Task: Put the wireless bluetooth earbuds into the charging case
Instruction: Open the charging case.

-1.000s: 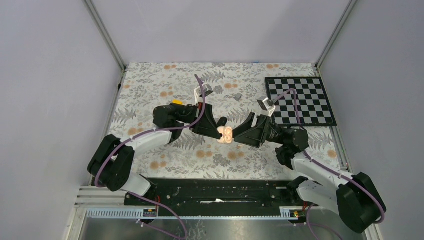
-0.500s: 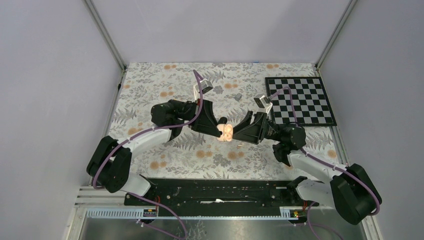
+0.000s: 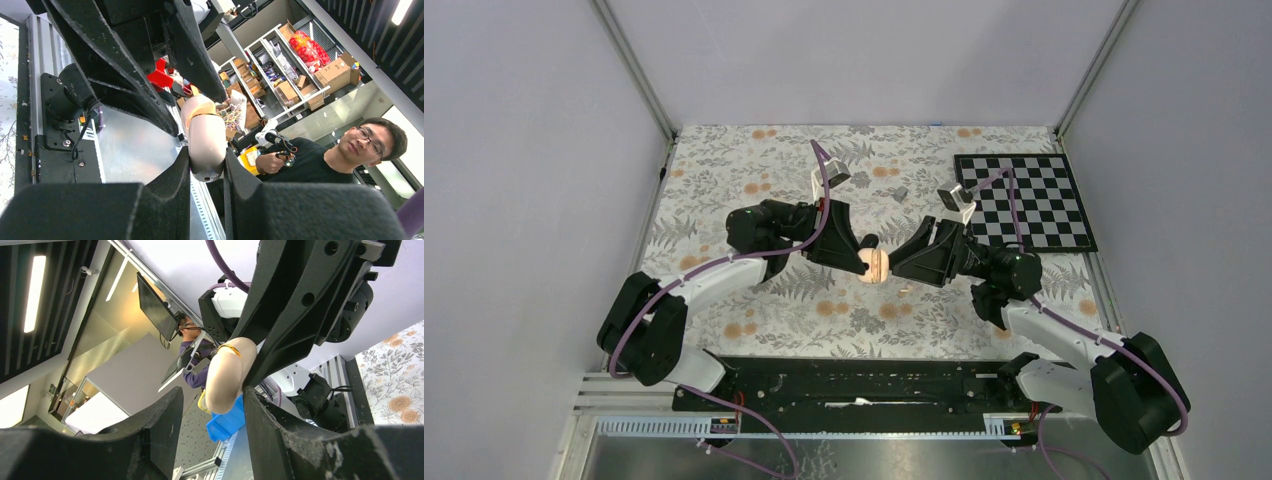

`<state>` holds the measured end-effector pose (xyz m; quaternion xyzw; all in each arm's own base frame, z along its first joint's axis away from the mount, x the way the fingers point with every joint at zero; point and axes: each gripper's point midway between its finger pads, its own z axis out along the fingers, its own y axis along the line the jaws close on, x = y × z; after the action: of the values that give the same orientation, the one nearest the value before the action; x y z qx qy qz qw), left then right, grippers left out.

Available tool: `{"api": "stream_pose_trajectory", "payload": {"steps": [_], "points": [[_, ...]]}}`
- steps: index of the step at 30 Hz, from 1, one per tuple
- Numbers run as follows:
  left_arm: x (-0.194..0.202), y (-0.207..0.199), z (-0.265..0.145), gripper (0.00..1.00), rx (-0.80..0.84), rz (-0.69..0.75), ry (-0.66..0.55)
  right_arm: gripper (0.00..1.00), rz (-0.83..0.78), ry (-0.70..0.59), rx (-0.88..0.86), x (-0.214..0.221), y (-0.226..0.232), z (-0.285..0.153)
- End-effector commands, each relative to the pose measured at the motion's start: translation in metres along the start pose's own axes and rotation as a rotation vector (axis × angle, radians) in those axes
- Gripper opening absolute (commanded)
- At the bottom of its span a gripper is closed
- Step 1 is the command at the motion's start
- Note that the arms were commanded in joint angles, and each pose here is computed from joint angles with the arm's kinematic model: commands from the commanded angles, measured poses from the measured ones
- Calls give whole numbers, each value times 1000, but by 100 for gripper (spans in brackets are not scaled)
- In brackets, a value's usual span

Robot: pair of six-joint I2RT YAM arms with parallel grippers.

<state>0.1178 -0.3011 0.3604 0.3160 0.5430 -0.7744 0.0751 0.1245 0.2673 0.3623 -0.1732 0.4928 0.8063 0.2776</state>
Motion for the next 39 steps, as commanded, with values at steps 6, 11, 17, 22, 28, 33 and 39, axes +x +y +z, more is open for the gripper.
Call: {"api": "stream_pose_trajectory", "payload": {"steps": [6,11,17,22,28,33,39], "points": [[0,-35,4,0,68,186,-8,61,-156,21,-130,-3,29,5],[1,-34,4,0,69,183,-10,60,-142,12,-124,-4,25,6],[1,-30,4,0,65,167,-14,67,-159,33,-148,-3,35,8],[0,-26,4,0,63,154,-18,66,-125,13,-110,-6,28,9],[1,-21,4,0,57,133,-18,64,-93,-22,-29,-6,12,5],[0,-18,3,0,54,124,-19,66,-96,-18,27,-5,11,4],[-3,-16,4,0,56,120,-29,72,-117,-1,88,-7,7,7]]}}
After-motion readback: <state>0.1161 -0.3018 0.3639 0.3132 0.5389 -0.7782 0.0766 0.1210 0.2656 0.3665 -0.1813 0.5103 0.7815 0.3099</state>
